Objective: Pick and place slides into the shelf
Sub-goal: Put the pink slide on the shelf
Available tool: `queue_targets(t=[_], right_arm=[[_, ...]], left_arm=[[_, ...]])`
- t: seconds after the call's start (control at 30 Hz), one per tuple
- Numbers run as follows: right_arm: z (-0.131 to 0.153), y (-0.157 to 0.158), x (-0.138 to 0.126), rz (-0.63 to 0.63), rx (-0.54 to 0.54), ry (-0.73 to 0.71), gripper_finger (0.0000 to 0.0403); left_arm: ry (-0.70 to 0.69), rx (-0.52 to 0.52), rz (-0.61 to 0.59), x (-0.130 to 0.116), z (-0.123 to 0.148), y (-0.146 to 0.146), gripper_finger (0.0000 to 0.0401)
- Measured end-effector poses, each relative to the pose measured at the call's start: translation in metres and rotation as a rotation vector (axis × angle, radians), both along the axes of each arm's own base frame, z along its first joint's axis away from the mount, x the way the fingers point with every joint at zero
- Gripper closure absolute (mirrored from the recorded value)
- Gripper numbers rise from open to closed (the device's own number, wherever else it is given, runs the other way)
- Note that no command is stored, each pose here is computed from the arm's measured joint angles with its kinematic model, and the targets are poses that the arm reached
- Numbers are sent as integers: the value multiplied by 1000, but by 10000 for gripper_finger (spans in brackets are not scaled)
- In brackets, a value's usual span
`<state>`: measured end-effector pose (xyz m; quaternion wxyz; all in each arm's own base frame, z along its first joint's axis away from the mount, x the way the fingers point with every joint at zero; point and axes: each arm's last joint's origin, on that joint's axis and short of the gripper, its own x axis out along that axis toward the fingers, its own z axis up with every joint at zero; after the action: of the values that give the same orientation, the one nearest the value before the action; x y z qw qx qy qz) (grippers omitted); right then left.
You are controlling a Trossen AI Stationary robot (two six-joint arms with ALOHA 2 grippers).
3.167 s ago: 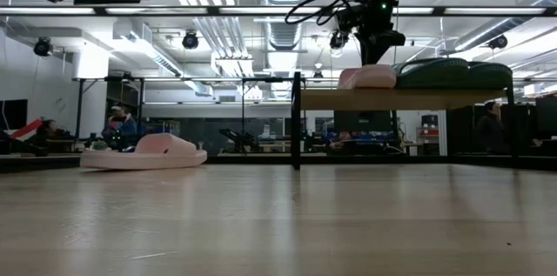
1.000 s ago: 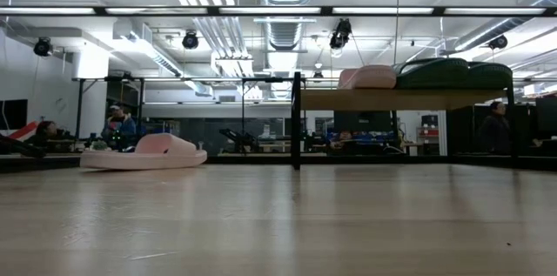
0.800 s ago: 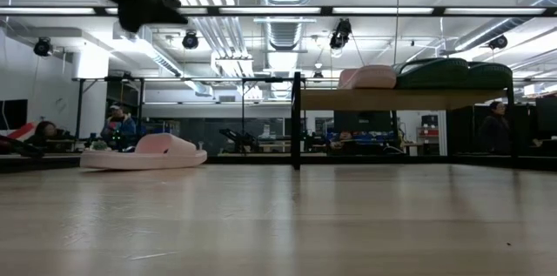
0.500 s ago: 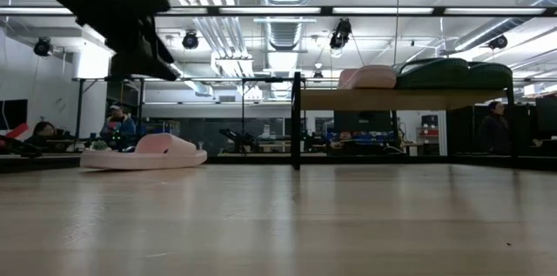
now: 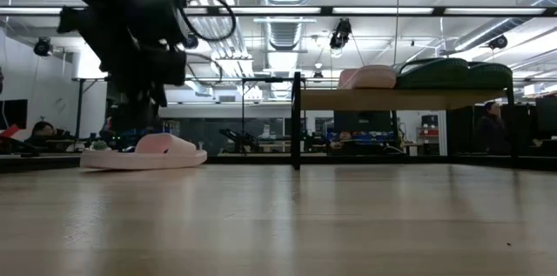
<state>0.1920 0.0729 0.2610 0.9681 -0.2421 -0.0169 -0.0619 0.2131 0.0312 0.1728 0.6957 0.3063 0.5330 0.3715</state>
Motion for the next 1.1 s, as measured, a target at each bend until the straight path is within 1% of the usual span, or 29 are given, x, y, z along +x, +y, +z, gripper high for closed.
queue_targets(t=[0.07,0.23,0.37,0.5,0.57,0.7,0.83,0.9,1.0,1.1], right_arm=[[0,0,0,0,-6,1,228],[0,0,0,0,-9,5,228],[-1,0,0,0,-13,6,227],[-1,0,0,0,-13,6,230],[-1,0,0,0,-13,6,229],[-1,0,0,0,-13,6,230],[0,0,0,0,-13,6,232],[-1,0,0,0,-13,6,232],[-1,0,0,0,-14,7,233],[-1,0,0,0,-13,7,234]], left_arm=[[34,1,31,0,-4,8,166],[118,-37,77,-3,-13,27,166],[156,-47,111,-4,-16,41,166],[193,-114,133,-7,-21,55,166],[186,-121,144,-6,-23,61,166],[164,-105,113,1,-24,72,166],[153,-136,57,7,-25,79,167],[155,-142,61,6,-26,82,167],[166,-147,75,6,-29,86,184],[173,-153,76,5,-31,87,223]])
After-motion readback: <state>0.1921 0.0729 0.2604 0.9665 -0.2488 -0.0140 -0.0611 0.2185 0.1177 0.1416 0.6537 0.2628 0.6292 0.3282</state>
